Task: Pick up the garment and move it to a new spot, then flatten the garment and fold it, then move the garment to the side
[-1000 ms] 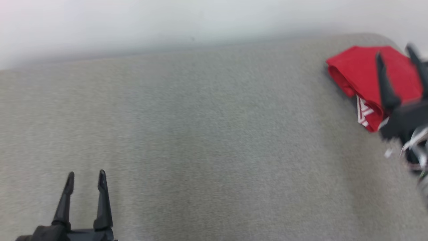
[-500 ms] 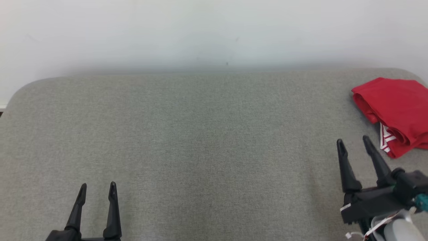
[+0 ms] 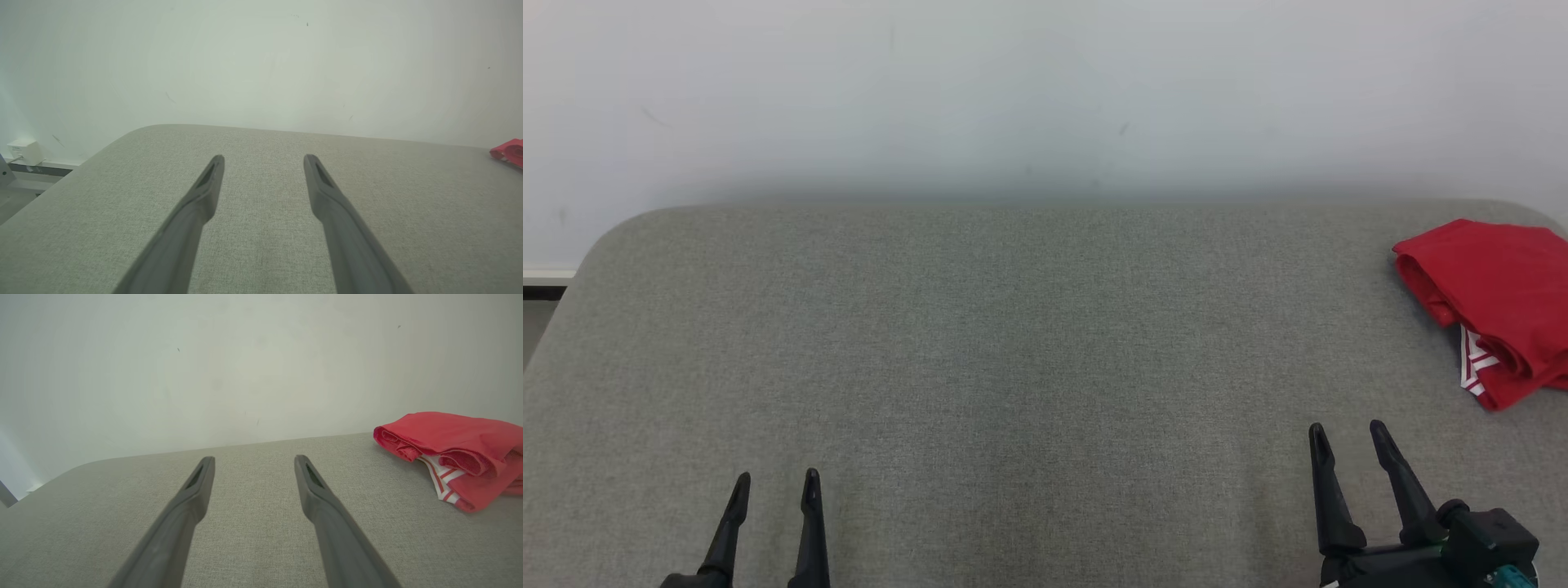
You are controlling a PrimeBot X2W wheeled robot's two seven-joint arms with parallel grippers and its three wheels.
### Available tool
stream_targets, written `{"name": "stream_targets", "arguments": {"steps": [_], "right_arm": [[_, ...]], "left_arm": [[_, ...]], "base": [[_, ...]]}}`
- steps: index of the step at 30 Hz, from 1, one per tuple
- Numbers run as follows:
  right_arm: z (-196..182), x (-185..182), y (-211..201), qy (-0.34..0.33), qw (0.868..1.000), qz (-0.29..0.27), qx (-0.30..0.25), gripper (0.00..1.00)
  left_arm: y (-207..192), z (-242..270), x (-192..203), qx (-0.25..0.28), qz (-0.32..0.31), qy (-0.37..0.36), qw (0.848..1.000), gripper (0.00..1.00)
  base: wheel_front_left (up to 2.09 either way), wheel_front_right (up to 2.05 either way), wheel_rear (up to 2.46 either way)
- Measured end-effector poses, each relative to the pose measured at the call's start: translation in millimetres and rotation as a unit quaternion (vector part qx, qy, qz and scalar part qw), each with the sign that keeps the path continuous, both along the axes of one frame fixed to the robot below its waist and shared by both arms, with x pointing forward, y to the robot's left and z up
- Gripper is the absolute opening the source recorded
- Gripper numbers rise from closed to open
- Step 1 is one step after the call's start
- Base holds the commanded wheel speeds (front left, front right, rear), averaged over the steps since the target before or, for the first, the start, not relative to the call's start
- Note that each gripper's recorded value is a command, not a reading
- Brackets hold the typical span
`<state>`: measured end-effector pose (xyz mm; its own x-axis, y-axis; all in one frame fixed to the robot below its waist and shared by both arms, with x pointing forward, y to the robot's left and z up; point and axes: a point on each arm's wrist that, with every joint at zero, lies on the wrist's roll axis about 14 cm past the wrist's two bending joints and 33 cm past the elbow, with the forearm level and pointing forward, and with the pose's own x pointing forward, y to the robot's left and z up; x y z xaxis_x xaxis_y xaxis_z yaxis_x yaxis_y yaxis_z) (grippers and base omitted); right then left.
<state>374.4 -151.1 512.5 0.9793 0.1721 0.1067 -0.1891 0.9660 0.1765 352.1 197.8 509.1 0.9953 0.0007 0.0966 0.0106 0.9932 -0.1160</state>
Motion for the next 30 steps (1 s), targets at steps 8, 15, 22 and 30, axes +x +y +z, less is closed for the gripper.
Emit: {"name": "stream_targets", "arguments": {"steps": [8, 15, 22, 30], "right_arm": [[-4.4, -3.3, 0.7, 0.007, 1.0, -0.007, 0.006, 1.0], [-12.4, -4.8, 0.5, 0.019, 1.0, -0.011, 0.004, 0.0], [-32.7, -12.3, -2.8, 0.06, 0.998, -0.018, 0.03, 0.0], [-33.4, -9.4, -10.9, 0.077, 0.992, -0.035, 0.099, 0.0]], "left_arm": [[-3.3, -5.6, -2.3, 0.003, -0.007, 0.009, 1.0, 1.0], [-7.3, -9.3, -1.7, 0.001, -0.013, 0.015, 1.0, 0.0], [-5.8, -26.9, -5.5, -0.032, -0.007, 0.046, 0.998, 0.0], [0.7, -30.4, -4.0, -0.107, 0.009, 0.058, 0.993, 0.0]], "base": [[0.0, 0.0, 0.0], [0.0, 0.0, 0.0], [0.0, 0.0, 0.0], [0.0, 0.0, 0.0]]}}
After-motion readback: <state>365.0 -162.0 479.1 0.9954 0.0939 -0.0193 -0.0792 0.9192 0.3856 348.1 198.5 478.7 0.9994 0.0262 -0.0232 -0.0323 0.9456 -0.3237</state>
